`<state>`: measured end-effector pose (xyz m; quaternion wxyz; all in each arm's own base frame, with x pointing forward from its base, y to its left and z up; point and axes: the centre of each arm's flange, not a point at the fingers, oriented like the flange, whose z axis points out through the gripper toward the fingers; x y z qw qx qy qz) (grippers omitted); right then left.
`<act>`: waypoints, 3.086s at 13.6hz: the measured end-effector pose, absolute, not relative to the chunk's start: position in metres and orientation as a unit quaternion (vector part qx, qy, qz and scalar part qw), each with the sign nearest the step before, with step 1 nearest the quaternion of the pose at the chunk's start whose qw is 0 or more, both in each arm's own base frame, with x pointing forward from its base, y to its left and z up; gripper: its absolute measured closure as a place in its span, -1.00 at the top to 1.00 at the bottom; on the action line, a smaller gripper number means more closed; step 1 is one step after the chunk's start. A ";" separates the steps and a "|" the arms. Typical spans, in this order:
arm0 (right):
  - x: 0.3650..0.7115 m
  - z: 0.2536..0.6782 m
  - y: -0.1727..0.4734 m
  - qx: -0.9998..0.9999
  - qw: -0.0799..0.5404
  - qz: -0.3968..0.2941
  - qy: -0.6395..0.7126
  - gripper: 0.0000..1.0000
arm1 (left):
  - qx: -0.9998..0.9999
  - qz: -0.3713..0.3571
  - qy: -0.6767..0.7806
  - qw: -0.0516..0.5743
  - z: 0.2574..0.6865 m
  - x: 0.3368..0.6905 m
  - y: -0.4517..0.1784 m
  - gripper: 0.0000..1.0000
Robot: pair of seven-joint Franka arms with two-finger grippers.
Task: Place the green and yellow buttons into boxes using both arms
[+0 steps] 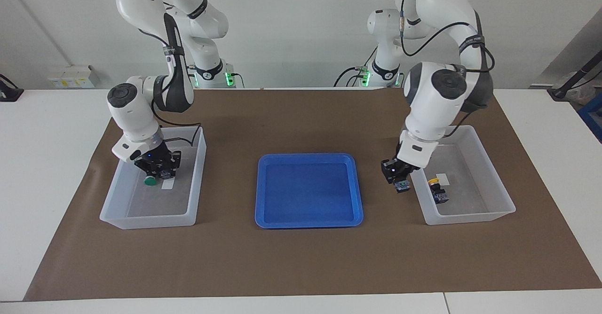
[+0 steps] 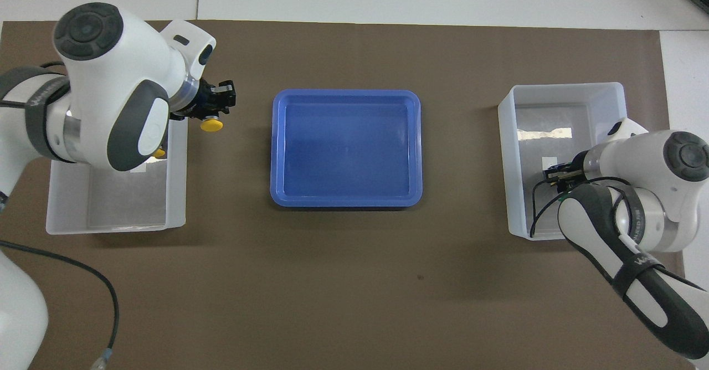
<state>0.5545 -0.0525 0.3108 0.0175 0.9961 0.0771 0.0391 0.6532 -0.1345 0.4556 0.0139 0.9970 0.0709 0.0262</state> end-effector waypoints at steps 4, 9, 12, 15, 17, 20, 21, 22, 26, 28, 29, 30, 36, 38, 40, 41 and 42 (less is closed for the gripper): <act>0.554 0.311 -0.053 0.997 0.016 0.039 0.067 -0.18 | 1.000 0.027 0.011 0.008 0.459 0.665 -0.054 -0.10; 0.555 0.311 -0.053 0.997 0.016 0.040 0.062 0.07 | 0.999 0.043 -0.025 0.005 0.436 0.666 -0.002 -0.10; 0.555 0.312 -0.054 0.997 0.016 0.041 0.059 0.49 | 0.998 0.058 -0.027 0.004 0.393 0.654 0.014 -0.10; 0.562 0.329 -0.055 0.997 0.018 0.046 0.051 0.73 | 0.997 0.068 -0.035 0.002 0.368 0.644 0.027 -0.10; 0.577 0.367 -0.055 0.999 0.019 0.042 0.021 1.00 | 0.996 0.077 -0.036 -0.001 0.355 0.639 0.048 -0.10; 0.601 0.446 -0.049 0.998 0.020 0.058 -0.023 1.00 | 0.996 0.084 -0.036 -0.002 0.339 0.634 0.064 -0.10; 0.606 0.468 -0.046 0.997 0.021 0.064 -0.026 1.00 | 0.996 0.083 -0.037 -0.002 0.337 0.634 0.063 -0.10; 0.610 0.487 -0.042 0.997 0.021 0.066 -0.025 1.00 | 0.996 0.083 -0.037 -0.002 0.336 0.634 0.063 -0.10; 0.610 0.538 -0.032 0.997 0.021 0.067 -0.038 1.00 | 0.996 0.085 -0.041 -0.001 0.339 0.635 0.059 0.70; 0.598 0.558 -0.019 0.997 0.022 0.058 -0.034 1.00 | 0.996 0.077 -0.045 0.000 0.351 0.641 0.056 0.86; 0.591 0.566 -0.011 0.998 0.023 0.048 -0.030 1.00 | 0.997 0.067 -0.048 0.001 0.364 0.645 0.052 0.87; 0.583 0.574 0.000 0.999 0.024 0.040 -0.025 1.00 | 0.997 0.057 -0.053 0.002 0.382 0.650 0.046 0.87; 0.561 0.594 0.045 0.999 0.028 0.030 -0.015 1.00 | 0.997 -0.013 -0.076 0.005 0.508 0.652 -0.024 0.85; 0.561 0.593 0.038 0.999 0.028 0.029 -0.021 1.00 | 0.997 -0.037 -0.064 0.000 0.528 0.643 -0.059 0.85; 0.561 0.593 0.034 0.999 0.028 0.028 -0.025 1.00 | 0.996 -0.052 -0.072 -0.012 0.538 0.635 -0.084 0.85; 0.561 0.593 0.032 0.999 0.028 0.028 -0.026 1.00 | 0.996 -0.054 -0.074 -0.013 0.546 0.631 -0.089 0.85; 0.561 0.593 0.031 0.999 0.028 0.028 -0.028 1.00 | 0.996 -0.051 -0.074 -0.013 0.558 0.626 -0.089 0.85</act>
